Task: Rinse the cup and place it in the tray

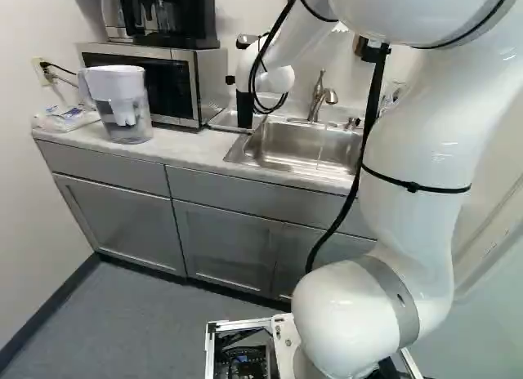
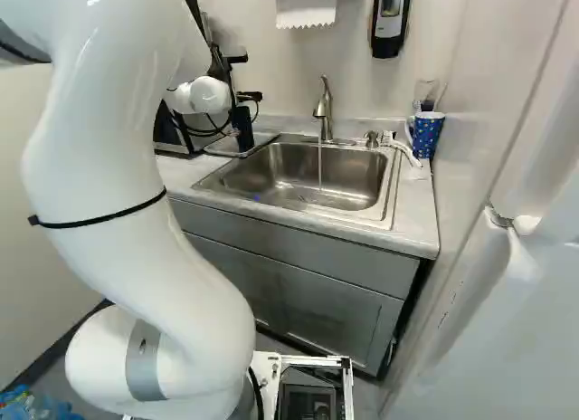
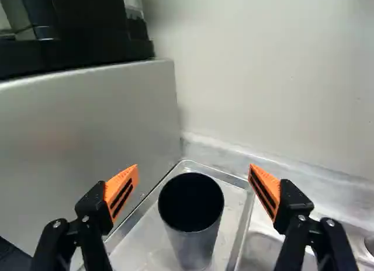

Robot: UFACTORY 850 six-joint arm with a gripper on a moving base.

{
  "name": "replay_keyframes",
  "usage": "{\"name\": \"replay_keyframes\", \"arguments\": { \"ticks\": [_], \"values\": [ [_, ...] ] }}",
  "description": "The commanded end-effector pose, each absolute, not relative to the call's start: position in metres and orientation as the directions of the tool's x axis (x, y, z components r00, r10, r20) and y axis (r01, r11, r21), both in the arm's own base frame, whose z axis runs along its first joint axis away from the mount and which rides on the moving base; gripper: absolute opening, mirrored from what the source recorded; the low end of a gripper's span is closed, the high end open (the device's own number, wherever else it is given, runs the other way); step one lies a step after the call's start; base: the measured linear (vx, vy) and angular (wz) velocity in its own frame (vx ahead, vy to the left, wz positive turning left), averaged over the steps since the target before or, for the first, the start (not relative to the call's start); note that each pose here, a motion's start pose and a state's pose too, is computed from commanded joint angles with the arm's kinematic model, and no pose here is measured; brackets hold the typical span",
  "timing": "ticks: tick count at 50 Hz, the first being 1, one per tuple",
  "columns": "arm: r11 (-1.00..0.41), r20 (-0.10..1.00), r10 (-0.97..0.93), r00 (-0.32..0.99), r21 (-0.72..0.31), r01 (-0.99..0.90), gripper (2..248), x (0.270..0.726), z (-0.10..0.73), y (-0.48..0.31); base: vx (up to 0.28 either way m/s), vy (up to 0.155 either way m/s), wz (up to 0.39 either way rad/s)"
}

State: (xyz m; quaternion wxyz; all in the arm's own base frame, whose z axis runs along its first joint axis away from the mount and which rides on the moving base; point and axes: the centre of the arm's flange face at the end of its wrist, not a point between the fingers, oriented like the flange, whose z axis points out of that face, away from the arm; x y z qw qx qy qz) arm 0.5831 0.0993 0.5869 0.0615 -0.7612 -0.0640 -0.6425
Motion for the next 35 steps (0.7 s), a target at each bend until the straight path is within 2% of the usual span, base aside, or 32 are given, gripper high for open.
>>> {"name": "replay_keyframes", "arguments": {
  "ticks": [35],
  "values": [
    [-0.988, 0.993, 0.008, 0.117, -0.011, 0.155, 247, 0.58, 0.624, 0.086, 0.0, 0.0, 0.0]
  ]
}}
